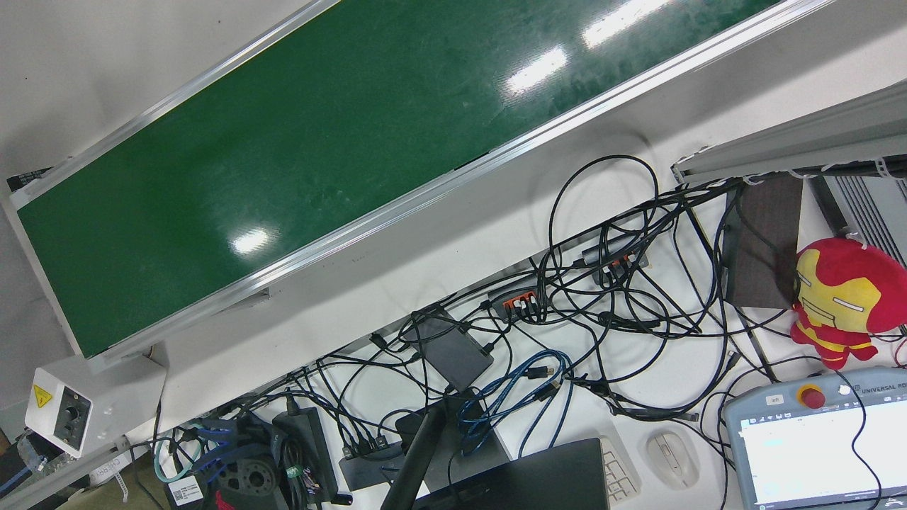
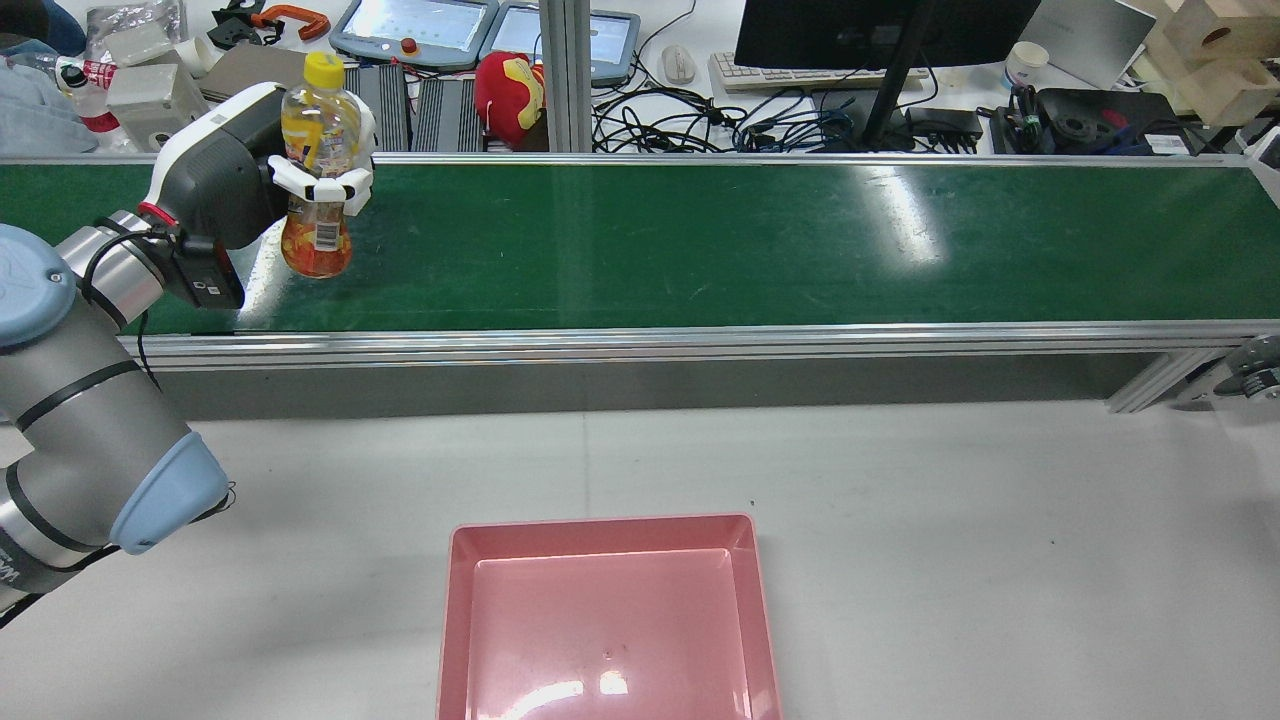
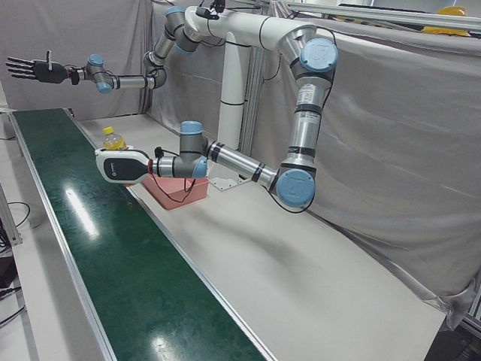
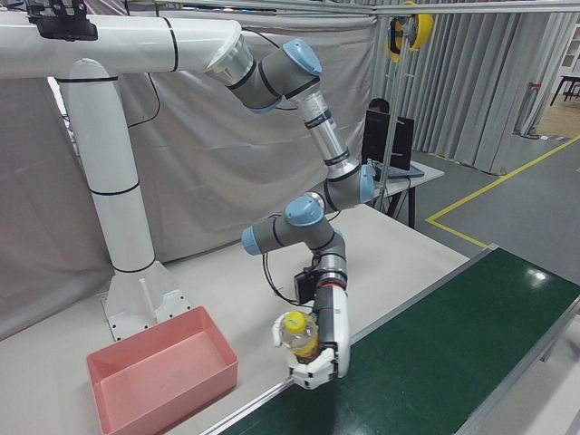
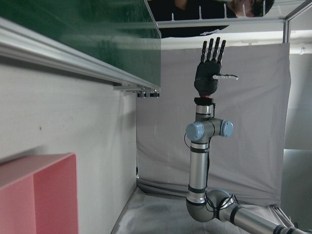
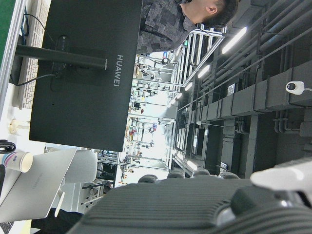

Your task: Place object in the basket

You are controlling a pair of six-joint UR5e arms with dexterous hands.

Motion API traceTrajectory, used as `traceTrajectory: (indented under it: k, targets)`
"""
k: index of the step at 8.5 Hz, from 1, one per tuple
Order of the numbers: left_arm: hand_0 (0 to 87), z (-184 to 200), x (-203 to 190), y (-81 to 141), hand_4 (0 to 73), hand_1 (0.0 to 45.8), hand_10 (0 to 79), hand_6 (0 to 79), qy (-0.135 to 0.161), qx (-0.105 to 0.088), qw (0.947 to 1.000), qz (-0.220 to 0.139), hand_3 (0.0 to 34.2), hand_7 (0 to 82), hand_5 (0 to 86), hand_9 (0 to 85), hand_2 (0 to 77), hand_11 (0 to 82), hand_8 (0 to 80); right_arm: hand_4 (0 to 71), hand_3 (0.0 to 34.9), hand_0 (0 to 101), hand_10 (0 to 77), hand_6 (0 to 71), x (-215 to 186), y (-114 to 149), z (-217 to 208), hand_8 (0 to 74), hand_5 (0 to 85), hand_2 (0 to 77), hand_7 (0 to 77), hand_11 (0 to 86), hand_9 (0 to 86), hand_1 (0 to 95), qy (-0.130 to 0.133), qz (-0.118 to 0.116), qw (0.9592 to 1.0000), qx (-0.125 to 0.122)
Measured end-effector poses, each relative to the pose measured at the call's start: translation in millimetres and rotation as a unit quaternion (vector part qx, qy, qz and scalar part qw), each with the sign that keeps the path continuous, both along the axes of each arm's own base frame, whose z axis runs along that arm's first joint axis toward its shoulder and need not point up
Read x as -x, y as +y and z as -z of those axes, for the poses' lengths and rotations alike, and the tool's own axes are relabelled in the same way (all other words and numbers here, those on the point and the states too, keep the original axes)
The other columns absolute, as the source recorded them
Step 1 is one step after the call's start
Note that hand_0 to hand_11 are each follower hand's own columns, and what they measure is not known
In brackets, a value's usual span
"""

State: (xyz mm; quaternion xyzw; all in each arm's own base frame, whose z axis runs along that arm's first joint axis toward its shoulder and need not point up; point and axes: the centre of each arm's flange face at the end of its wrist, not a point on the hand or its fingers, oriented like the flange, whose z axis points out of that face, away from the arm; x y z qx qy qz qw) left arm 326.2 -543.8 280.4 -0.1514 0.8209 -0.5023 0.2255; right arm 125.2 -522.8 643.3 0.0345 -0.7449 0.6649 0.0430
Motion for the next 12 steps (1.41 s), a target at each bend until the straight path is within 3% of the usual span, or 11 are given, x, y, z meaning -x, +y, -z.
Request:
traceTrajectory:
  k: [2, 4, 6, 7, 8, 9, 10, 11, 12]
  targets:
    - [61.7, 46, -68, 69, 54.5, 8.2, 61.1, 66.5, 0.012, -0.02, 0.9962, -0.084, 0.0, 58.9, 56.2, 61.1, 54.0, 58.9, 68.7, 0.0, 0.2, 0, 0.0, 0.0, 0, 0, 0, 0.0, 0.0, 0.5, 0.5, 0.0, 0.0, 0.0, 0.0, 0.0, 1.0, 0.0]
    - [61.2, 96, -127, 131, 56.7, 7.6, 61.1, 66.5, 0.009, -0.041, 0.9885, -0.146, 0.0, 58.9, 56.2, 61.6, 54.5, 58.9, 68.7, 0.0, 0.2, 0, 0.0, 0.0, 0, 0, -1, 0.0, 0.0, 0.0, 0.5, 0.0, 0.0, 0.0, 0.0, 0.0, 1.0, 0.001]
    - [60.9, 116, -150, 165, 57.3, 7.6, 61.6, 67.6, 0.0, -0.048, 0.9836, -0.173, 0.0, 58.9, 56.2, 62.2, 54.5, 60.0, 68.7, 0.0, 0.2, 0, 0.0, 0.0, 0, 0, -1, 0.0, 0.0, 0.0, 0.5, 0.0, 0.0, 0.0, 0.0, 0.0, 1.0, 0.001]
    - [60.8, 116, -151, 178, 57.3, 7.6, 61.6, 67.6, -0.015, -0.042, 0.982, -0.184, 0.0, 58.9, 56.2, 62.2, 54.5, 60.0, 68.7, 0.0, 0.2, 0, 0.0, 0.0, 0, 0, -1, 0.0, 0.0, 0.0, 0.5, 0.0, 0.0, 0.0, 0.0, 0.0, 1.0, 0.001]
    - [60.6, 114, -146, 190, 57.3, 8.2, 56.2, 64.4, -0.037, -0.034, 0.9805, -0.19, 0.0, 57.3, 56.2, 60.0, 54.5, 59.5, 64.4, 0.0, 0.2, 0, 0.0, 0.0, 0, 0, -1, 0.0, 0.0, 0.0, 0.5, 0.0, 0.0, 0.0, 0.0, 0.0, 1.0, 0.001]
    - [60.6, 112, -136, 199, 57.3, 8.2, 56.2, 64.4, -0.063, -0.033, 0.9782, -0.195, 0.0, 57.3, 56.2, 60.0, 54.5, 59.5, 64.4, 0.0, 0.2, 0, 0.0, 0.0, 0, 0, -1, 0.0, 0.0, 0.5, 0.5, 0.0, 0.0, 0.0, 0.0, 0.0, 1.0, 0.001]
    - [52.4, 112, -130, 206, 56.7, 14.2, 27.3, 31.6, -0.08, -0.038, 0.9756, -0.2, 0.0, 26.7, 54.5, 33.3, 33.8, 40.9, 32.2, 0.0, 0.2, 0, 0.0, 0.0, 1, 0, -1, 0.0, 0.0, 0.5, 0.5, 0.0, 0.0, 0.0, 0.0, 0.001, 1.0, 0.001]
    - [52.4, 114, -129, 213, 56.7, 14.2, 27.3, 31.6, -0.088, -0.044, 0.9732, -0.208, 0.0, 26.7, 54.5, 33.3, 33.8, 40.9, 32.2, 0.0, 0.1, 0, 0.0, 0.0, 1, 0, -1, 0.0, 0.0, 0.5, 0.5, 0.0, 0.0, 0.0, 0.0, 0.001, 1.0, 0.001]
    - [52.2, 116, -131, 218, 50.7, 18.0, 17.4, 10.9, -0.087, -0.05, 0.9718, -0.213, 0.0, 13.1, 56.2, 19.6, 15.8, 32.2, 14.7, 0.0, 0.1, 0, 0.0, 0.0, 1, 0, -2, 0.0, 0.0, 0.5, 0.5, 0.0, 0.0, 0.0, 0.0, 0.001, 1.0, 0.002]
